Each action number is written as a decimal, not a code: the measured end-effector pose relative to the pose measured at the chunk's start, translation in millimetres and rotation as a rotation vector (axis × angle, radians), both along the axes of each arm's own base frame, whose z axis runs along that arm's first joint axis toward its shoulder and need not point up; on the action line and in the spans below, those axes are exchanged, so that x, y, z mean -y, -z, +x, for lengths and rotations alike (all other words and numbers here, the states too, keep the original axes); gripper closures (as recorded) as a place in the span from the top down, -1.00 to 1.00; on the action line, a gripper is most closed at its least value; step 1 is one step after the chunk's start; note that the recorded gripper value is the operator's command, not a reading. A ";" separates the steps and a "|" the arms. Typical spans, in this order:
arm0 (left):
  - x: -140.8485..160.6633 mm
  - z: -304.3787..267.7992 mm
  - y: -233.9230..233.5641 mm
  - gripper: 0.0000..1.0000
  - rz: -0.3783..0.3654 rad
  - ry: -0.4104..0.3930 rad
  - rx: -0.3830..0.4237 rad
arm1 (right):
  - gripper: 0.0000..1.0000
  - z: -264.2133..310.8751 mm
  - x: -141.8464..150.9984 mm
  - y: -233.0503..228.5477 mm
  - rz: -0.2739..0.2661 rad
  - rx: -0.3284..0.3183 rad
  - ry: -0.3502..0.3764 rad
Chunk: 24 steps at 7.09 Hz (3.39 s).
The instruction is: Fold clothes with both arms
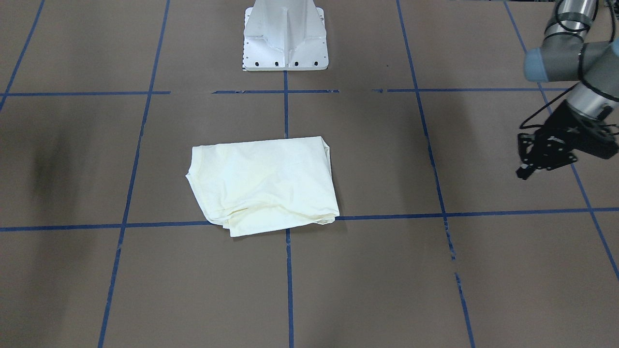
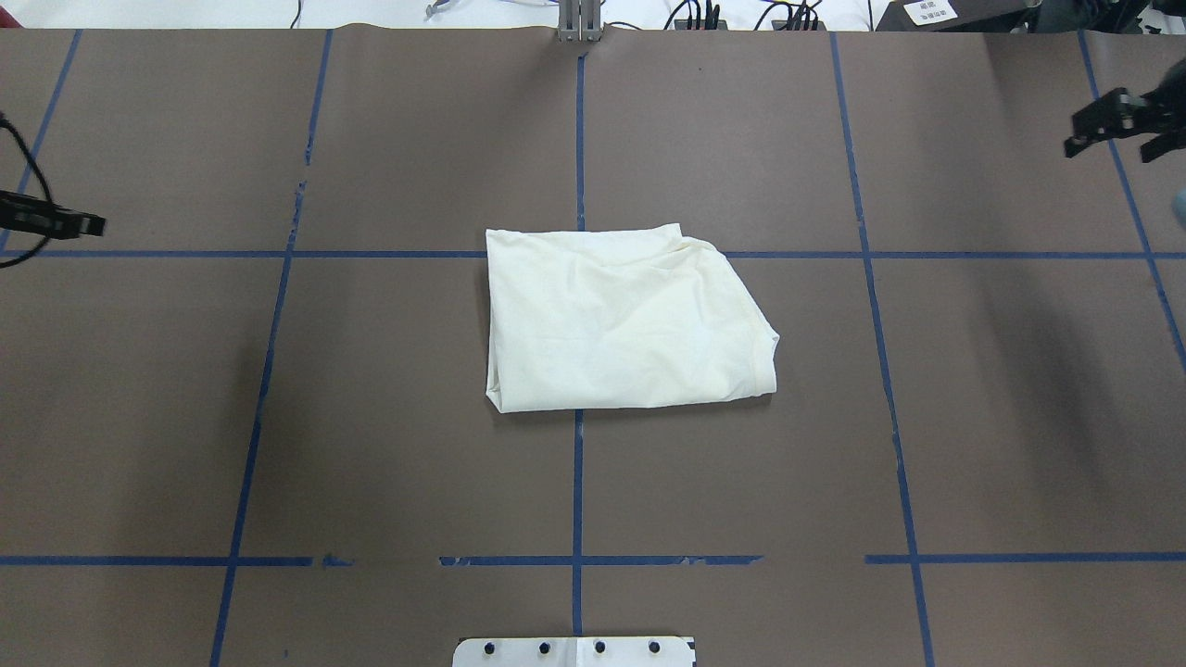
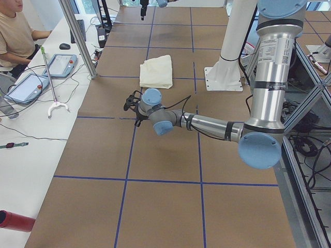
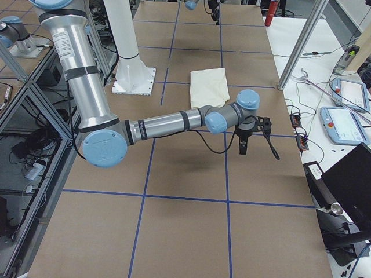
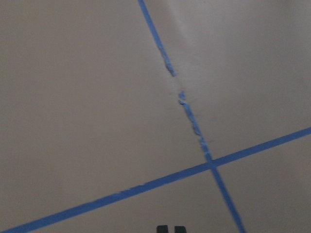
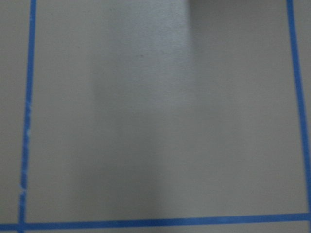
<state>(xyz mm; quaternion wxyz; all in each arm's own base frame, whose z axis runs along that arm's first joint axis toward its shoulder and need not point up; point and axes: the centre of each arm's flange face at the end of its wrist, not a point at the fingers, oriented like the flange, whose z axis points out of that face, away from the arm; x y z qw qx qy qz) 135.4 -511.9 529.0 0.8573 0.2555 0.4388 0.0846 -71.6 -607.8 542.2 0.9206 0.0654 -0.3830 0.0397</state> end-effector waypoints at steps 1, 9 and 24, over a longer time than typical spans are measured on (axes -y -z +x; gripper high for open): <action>4.2 -48.2 -19.5 -0.50 0.019 0.000 0.049 | 1.00 36.8 -13.7 -34.9 0.026 0.003 0.051; -39.1 -167.6 -95.0 1.00 -0.254 -0.131 0.239 | 1.00 86.0 -51.9 -92.0 0.009 0.025 0.065; 2.1 -205.5 -53.5 1.00 -0.248 -0.072 0.154 | 1.00 101.5 -55.7 -29.1 -0.051 0.022 0.146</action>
